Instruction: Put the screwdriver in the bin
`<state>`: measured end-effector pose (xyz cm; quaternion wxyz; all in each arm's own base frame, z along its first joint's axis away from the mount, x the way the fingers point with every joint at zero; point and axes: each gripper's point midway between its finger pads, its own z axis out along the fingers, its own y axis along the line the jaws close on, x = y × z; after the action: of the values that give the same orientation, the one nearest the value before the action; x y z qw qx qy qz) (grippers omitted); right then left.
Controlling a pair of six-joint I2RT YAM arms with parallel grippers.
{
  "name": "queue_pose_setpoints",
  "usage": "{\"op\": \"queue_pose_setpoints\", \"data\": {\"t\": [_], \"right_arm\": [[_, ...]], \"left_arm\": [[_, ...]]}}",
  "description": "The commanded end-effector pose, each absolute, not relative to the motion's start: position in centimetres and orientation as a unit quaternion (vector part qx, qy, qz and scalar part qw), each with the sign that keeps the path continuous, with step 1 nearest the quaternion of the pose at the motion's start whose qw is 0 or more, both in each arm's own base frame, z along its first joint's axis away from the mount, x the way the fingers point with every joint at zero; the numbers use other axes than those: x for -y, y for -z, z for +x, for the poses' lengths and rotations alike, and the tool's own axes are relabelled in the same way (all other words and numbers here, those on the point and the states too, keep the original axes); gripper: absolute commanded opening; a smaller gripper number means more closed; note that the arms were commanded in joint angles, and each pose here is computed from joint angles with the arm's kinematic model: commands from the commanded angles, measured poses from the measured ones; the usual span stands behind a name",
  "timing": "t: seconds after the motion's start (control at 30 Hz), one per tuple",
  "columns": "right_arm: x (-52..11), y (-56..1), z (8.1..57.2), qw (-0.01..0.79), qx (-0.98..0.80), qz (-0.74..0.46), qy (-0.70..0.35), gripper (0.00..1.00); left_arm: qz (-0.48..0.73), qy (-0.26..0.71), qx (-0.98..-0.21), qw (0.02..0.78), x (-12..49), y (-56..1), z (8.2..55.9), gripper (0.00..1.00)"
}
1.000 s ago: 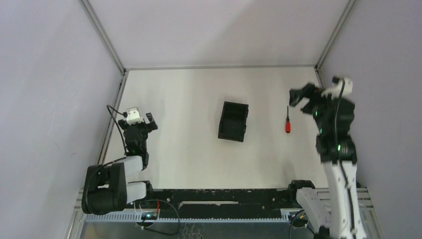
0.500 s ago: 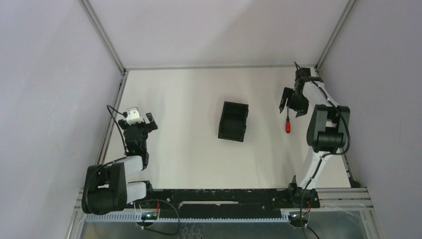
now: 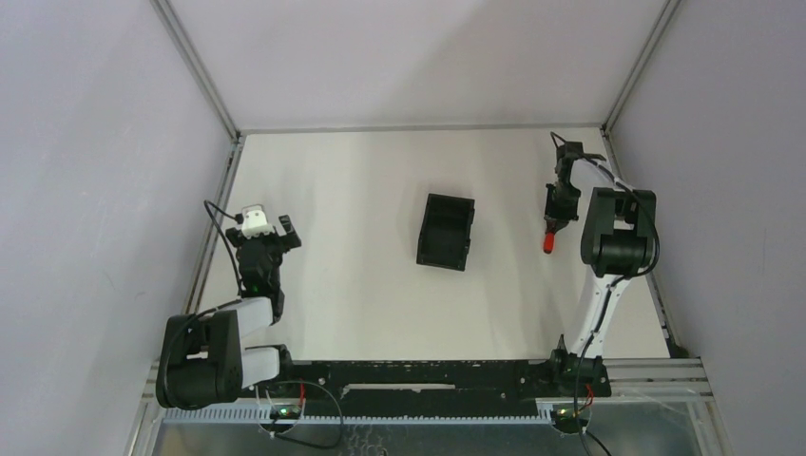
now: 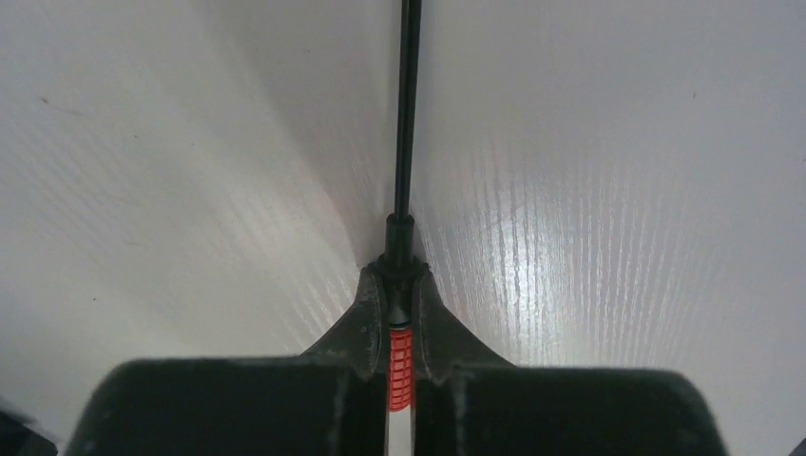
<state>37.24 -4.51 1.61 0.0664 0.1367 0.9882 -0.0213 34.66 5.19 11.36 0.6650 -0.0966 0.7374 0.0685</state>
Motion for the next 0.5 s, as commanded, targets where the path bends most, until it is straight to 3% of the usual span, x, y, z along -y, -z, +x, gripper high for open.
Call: {"op": "queue_pose_setpoints", "data": {"t": [0.0, 0.23, 0.47], "right_arm": [[5.6, -4.1, 37.9, 0.085, -0.988, 0.117, 0.062, 0.00], [5.6, -13.7, 37.9, 0.120, -0.982, 0.127, 0.068, 0.00], [3.6, -18.4, 36.7, 0.131, -0.981, 0.137, 0.034, 0.00]], "left_arm": [[-0.095, -0.074, -0.713, 0.691, -5.4, -14.0, 35.9, 1.00], [-0.095, -0.075, -0.713, 0.690, -5.3, -13.9, 35.9, 1.00], [-0.096, -0.074, -0.713, 0.691, -5.4, -14.0, 35.9, 1.00]]}}
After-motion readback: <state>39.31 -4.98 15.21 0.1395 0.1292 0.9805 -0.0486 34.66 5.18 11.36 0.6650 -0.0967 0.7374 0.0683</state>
